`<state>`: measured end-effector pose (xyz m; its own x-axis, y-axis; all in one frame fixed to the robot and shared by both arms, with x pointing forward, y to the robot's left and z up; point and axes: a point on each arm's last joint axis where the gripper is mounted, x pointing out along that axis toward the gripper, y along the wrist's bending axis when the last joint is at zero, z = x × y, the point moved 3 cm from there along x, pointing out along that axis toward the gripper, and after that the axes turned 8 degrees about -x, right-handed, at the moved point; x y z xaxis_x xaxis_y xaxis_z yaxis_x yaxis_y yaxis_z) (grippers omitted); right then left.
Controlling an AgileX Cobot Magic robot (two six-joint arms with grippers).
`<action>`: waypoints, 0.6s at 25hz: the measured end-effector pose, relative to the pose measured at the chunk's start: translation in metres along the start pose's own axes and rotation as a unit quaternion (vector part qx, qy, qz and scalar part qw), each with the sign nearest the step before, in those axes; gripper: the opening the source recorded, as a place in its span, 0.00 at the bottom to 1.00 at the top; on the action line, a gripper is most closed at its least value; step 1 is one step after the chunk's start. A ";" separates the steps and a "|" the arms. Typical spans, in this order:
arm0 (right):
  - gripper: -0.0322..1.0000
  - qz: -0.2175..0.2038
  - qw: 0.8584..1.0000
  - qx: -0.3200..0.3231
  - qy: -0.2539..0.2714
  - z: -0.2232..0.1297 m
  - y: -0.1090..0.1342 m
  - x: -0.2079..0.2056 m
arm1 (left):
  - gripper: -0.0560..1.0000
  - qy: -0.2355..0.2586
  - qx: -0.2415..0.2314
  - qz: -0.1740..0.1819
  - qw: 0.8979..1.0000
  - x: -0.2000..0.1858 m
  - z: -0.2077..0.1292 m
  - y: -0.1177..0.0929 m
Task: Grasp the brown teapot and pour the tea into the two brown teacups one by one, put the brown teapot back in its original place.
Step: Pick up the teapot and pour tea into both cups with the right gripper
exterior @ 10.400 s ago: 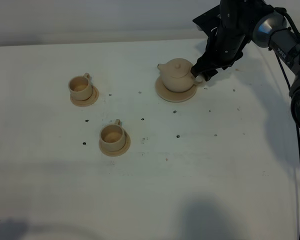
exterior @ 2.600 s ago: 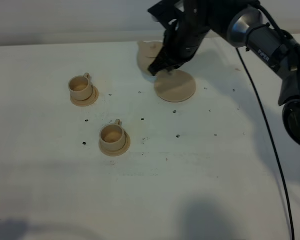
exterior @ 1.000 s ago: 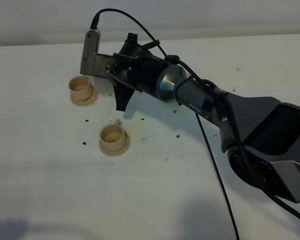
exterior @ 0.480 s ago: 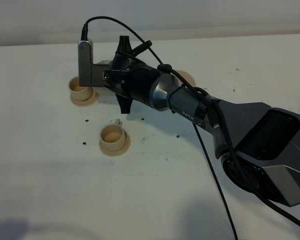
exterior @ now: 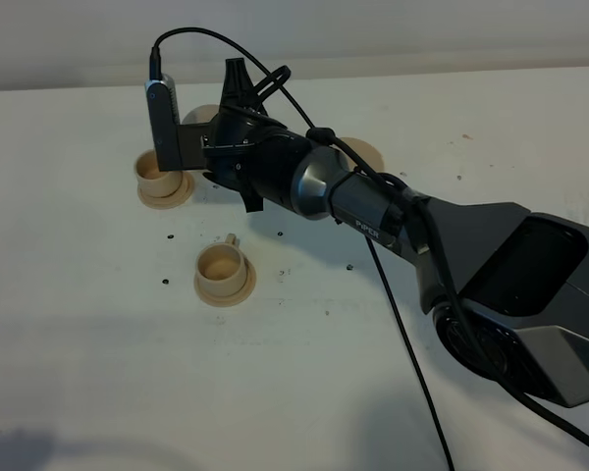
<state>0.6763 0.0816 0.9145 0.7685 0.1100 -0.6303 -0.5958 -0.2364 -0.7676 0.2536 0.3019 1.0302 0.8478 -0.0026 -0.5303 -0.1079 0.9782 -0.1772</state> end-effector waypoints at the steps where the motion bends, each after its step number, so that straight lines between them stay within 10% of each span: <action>1: 0.15 -0.003 1.000 -0.005 0.001 0.001 0.000 -0.001 | 0.50 0.000 0.000 0.000 1.000 0.000 0.000 0.000; 15: 0.15 -0.028 0.999 -0.044 0.001 0.014 -0.002 -0.009 | 0.50 0.000 0.000 0.000 1.000 0.000 0.000 0.000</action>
<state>0.6676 0.0947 0.9199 0.8010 0.1239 -0.5857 -0.5286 -0.3130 -0.7891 0.2536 0.3019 1.0302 0.8478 -0.0026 -0.5303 -0.1079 0.9782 -0.1772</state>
